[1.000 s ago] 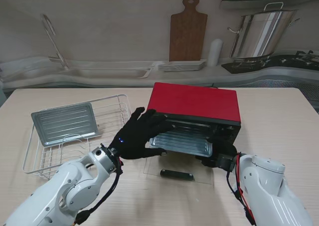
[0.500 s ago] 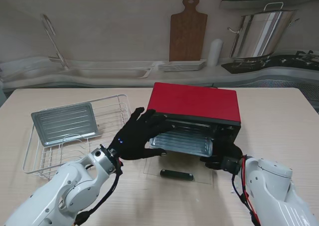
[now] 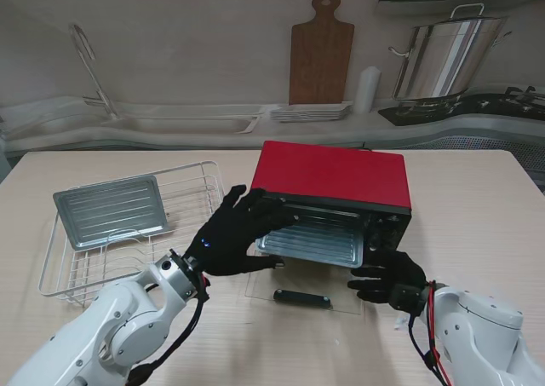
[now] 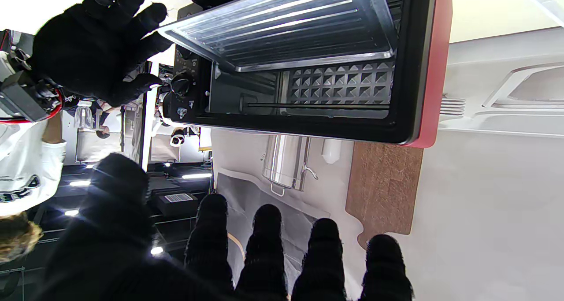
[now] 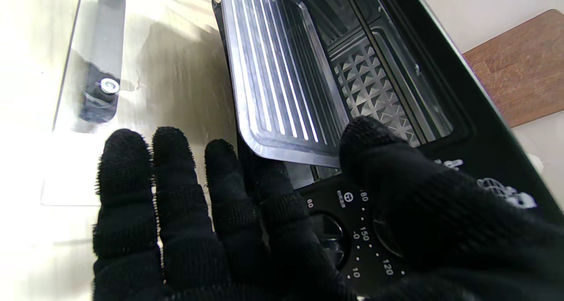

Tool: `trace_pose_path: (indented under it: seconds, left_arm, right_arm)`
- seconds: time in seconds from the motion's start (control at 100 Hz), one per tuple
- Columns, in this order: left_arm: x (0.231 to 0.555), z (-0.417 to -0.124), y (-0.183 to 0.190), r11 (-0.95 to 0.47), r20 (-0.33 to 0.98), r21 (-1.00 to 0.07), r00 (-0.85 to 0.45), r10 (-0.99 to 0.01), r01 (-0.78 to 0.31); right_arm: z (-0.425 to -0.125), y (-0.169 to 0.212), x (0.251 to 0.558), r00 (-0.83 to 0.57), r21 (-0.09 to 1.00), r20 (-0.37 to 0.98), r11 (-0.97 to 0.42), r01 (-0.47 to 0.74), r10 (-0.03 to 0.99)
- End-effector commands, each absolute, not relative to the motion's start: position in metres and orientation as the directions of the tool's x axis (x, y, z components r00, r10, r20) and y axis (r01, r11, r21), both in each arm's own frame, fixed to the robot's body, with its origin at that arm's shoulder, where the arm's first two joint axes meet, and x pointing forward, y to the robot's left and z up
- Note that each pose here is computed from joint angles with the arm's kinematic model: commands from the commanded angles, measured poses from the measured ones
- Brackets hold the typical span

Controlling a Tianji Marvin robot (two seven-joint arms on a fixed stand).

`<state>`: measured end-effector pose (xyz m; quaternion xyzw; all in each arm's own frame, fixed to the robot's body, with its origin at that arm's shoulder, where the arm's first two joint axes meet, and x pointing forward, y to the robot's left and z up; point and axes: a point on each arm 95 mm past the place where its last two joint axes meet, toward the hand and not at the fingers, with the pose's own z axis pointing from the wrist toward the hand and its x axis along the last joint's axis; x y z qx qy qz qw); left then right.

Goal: Slide the trays into the oven

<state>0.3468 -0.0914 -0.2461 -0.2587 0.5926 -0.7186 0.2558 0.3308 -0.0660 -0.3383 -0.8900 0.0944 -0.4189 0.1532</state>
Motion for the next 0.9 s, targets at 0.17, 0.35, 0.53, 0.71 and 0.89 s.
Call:
trace_pose_path:
  seconds: [0.17, 0.35, 0.53, 0.71, 0.89]
  left_arm:
    - [0.342, -0.245, -0.094, -0.169, 0.071, -0.984, -0.738, -0.671, 0.059]
    - [0.341, -0.245, -0.095, -0.166, 0.069, -0.984, -0.739, -0.67, 0.059]
    - [0.341, -0.245, -0.095, -0.168, 0.07, -0.984, -0.737, -0.672, 0.059]
    - [0.341, -0.246, -0.095, -0.167, 0.072, -0.984, -0.736, -0.673, 0.056]
    - [0.341, -0.245, -0.094, -0.163, 0.073, -0.985, -0.735, -0.674, 0.052]
  right_arm:
    - [-0.342, -0.07, 0.31, 0.639, -0.39, 0.703, -0.921, -0.021, -0.312]
    - [-0.343, -0.076, 0.295, 0.639, -0.393, 0.709, -0.92, 0.006, -0.298]
    - [-0.341, -0.083, 0.278, 0.637, -0.402, 0.719, -0.914, 0.053, -0.279]
    - [-0.339, -0.083, 0.265, 0.589, -0.356, 0.78, -0.925, 0.136, -0.213]
    - [-0.332, -0.073, 0.258, 0.481, -0.223, 0.873, -0.943, 0.246, -0.081]
